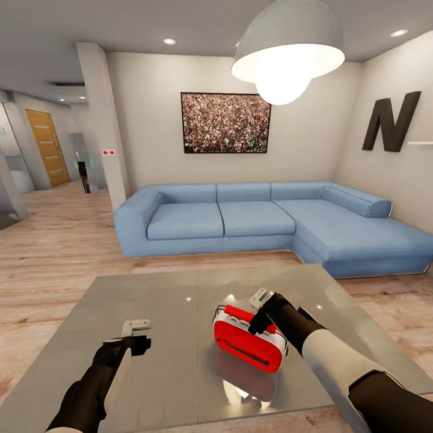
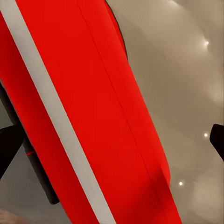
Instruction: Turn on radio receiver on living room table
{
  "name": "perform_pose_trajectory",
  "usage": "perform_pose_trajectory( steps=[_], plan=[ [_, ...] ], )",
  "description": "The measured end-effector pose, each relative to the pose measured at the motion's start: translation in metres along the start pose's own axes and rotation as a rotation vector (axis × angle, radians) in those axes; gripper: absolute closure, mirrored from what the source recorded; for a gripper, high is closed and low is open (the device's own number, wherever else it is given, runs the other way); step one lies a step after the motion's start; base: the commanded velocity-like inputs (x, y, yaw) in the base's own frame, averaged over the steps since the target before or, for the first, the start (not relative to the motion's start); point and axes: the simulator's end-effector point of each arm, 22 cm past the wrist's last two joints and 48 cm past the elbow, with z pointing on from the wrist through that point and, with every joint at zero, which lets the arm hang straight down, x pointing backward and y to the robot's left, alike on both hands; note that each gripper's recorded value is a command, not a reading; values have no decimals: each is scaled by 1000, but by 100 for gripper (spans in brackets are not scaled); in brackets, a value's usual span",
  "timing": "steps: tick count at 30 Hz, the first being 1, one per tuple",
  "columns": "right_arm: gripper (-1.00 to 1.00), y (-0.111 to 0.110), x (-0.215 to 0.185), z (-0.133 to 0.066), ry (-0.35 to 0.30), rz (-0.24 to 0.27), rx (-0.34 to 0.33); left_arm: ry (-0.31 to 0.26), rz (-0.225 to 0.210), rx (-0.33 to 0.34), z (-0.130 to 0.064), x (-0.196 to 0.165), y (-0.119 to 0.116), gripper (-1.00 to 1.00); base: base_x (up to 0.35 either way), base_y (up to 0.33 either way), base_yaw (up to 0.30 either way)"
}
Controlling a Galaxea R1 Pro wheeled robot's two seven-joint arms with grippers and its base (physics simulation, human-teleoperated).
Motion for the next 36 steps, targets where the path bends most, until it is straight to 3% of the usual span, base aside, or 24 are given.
perform_pose_trajectory(
  steps=[23, 24, 36],
  plan=[
    [-100, 2, 2, 3, 0, 0, -2, 0, 1, -1, 3, 3, 1, -100, 0, 0, 0],
    [100, 2, 2, 3, 0, 0, -2, 0, 1, -1, 3, 3, 1, -100, 0, 0, 0],
    [100, 1, 2, 3, 0, -9, 2, 0, 0, 1, 2, 3, 0, -100, 0, 0, 0]
  ],
)
